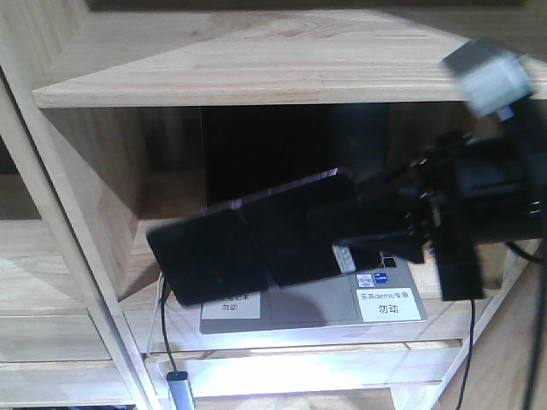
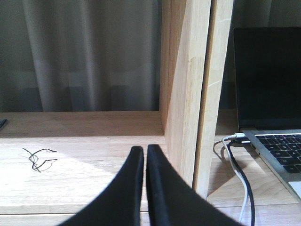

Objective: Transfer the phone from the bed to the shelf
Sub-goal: 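Lower the phone onto the upper shelf surface and open the right gripper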

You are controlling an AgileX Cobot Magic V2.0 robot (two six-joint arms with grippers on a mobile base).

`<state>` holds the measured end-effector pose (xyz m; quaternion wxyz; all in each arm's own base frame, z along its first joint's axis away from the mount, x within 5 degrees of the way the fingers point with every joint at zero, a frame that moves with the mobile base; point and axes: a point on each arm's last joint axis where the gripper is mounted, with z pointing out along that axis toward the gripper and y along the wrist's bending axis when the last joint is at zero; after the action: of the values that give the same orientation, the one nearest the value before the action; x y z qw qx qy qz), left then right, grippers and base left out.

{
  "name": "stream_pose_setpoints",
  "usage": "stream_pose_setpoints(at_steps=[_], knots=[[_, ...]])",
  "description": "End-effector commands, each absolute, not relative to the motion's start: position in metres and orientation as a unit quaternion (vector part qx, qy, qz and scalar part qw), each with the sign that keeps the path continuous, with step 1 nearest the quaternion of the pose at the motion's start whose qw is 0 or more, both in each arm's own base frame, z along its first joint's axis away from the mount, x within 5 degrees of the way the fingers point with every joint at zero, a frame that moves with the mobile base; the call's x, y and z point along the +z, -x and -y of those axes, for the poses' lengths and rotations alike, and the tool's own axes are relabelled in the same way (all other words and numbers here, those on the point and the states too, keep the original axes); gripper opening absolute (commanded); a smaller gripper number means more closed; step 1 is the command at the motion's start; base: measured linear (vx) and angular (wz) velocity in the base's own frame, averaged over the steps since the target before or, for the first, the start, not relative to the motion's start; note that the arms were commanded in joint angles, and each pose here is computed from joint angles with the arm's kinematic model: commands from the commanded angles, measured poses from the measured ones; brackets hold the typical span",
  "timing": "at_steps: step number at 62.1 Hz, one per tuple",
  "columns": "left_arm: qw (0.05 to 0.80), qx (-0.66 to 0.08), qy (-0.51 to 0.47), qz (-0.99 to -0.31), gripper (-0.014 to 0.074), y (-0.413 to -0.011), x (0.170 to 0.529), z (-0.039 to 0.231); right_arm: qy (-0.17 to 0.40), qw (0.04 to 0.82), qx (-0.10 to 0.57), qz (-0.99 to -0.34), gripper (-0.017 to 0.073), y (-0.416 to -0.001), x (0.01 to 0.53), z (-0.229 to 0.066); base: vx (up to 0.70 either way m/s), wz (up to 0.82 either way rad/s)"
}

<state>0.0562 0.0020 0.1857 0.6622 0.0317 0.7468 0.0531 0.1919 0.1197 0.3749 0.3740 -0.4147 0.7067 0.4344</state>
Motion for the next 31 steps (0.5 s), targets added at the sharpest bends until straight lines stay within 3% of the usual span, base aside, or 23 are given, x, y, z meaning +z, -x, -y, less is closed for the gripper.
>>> stream_pose_setpoints(at_steps=[1,31], knots=[[0.702,0.05,-0.026,-0.71,0.0001,-0.055,0.2,-0.002,0.376,0.447,0.451,-0.675,-0.0002,-0.184,0.408,-0.118,0.0,0.0],[0.702,0.05,-0.026,-0.71,0.0001,-0.055,0.2,-0.002,0.368,0.567,0.354,-0.647,-0.0002,-0.208,0.498,-0.112,0.0,0.0]])
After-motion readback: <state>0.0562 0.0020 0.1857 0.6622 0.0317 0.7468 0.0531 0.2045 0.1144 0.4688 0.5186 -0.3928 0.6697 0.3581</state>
